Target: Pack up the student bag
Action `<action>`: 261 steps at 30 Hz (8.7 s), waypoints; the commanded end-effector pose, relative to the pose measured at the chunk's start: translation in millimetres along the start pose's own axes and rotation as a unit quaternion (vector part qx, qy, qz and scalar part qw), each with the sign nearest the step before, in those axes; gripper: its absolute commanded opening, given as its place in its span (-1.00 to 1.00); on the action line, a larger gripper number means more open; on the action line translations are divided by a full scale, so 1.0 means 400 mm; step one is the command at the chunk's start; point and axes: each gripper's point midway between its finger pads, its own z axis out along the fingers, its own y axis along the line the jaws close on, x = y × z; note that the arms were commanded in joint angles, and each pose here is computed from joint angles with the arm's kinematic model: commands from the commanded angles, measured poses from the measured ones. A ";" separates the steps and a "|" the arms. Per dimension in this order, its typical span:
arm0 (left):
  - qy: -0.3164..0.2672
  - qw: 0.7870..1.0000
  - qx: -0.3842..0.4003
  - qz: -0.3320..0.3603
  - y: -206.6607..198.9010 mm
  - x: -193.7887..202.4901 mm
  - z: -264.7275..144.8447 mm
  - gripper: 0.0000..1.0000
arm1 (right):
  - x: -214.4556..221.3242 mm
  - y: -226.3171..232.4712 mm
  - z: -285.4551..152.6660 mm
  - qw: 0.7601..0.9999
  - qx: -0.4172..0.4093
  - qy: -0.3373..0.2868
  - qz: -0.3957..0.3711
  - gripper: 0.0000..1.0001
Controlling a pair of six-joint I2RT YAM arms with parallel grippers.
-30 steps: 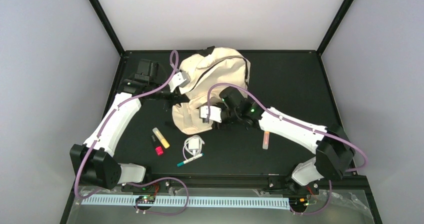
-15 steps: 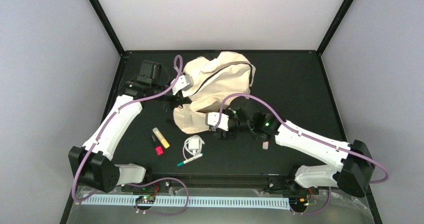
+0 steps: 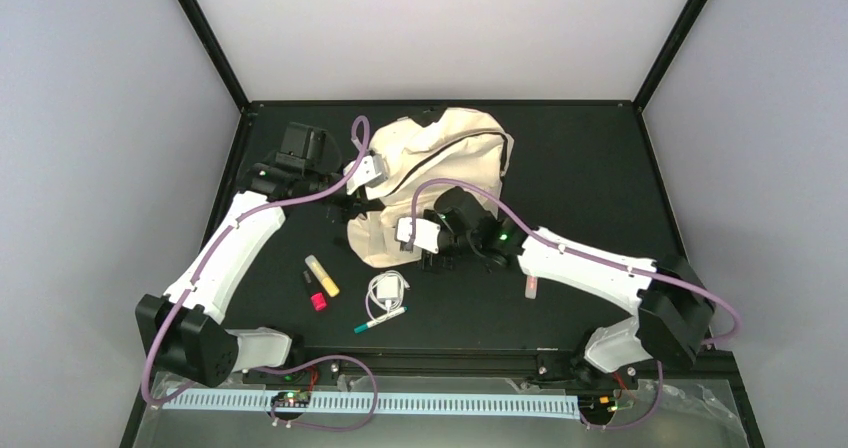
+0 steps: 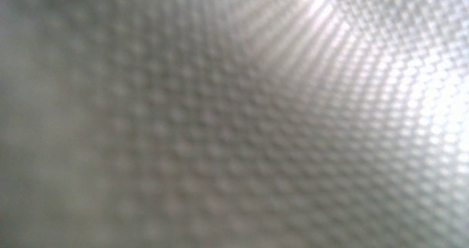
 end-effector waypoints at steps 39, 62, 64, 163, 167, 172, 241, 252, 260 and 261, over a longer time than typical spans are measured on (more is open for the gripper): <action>-0.034 0.999 -0.019 0.030 -0.003 -0.057 -0.029 -0.97 | 0.690 -0.025 -0.266 0.610 0.374 0.226 0.661 0.66; -0.030 0.999 -0.015 0.027 -0.001 -0.052 -0.023 -0.97 | 0.750 0.007 -0.193 0.625 0.336 0.273 0.650 -0.25; -0.030 0.999 -0.015 0.028 -0.001 -0.052 -0.023 -0.97 | 0.741 -0.004 -0.208 0.630 0.343 0.265 0.644 -0.39; -0.017 0.999 -0.045 0.015 0.033 -0.050 -0.027 -0.97 | -0.139 0.343 0.072 0.974 -0.207 -0.072 -0.061 0.75; -0.015 0.999 -0.048 0.015 0.034 -0.047 -0.028 -0.97 | -0.148 0.355 0.172 0.969 -0.234 -0.007 -0.079 0.66; -0.012 0.998 -0.052 0.018 0.035 -0.045 -0.031 -0.97 | -0.090 0.391 0.261 0.957 -0.269 0.046 -0.098 0.54; -0.013 0.998 -0.053 0.025 0.034 -0.047 -0.033 -0.97 | 0.036 0.429 0.233 0.973 -0.169 0.152 -0.036 -0.88; -0.013 0.998 -0.053 0.024 0.036 -0.046 -0.030 -0.97 | -0.127 0.358 0.026 0.988 -0.149 0.007 -0.037 -0.91; -0.017 0.998 -0.052 0.023 0.035 -0.048 -0.030 -0.97 | -0.257 0.154 -0.199 0.974 -0.047 -0.218 -0.035 -0.93; -0.018 0.998 -0.051 0.023 0.035 -0.049 -0.030 -0.97 | -0.265 0.122 -0.218 0.970 -0.030 -0.239 -0.035 -0.93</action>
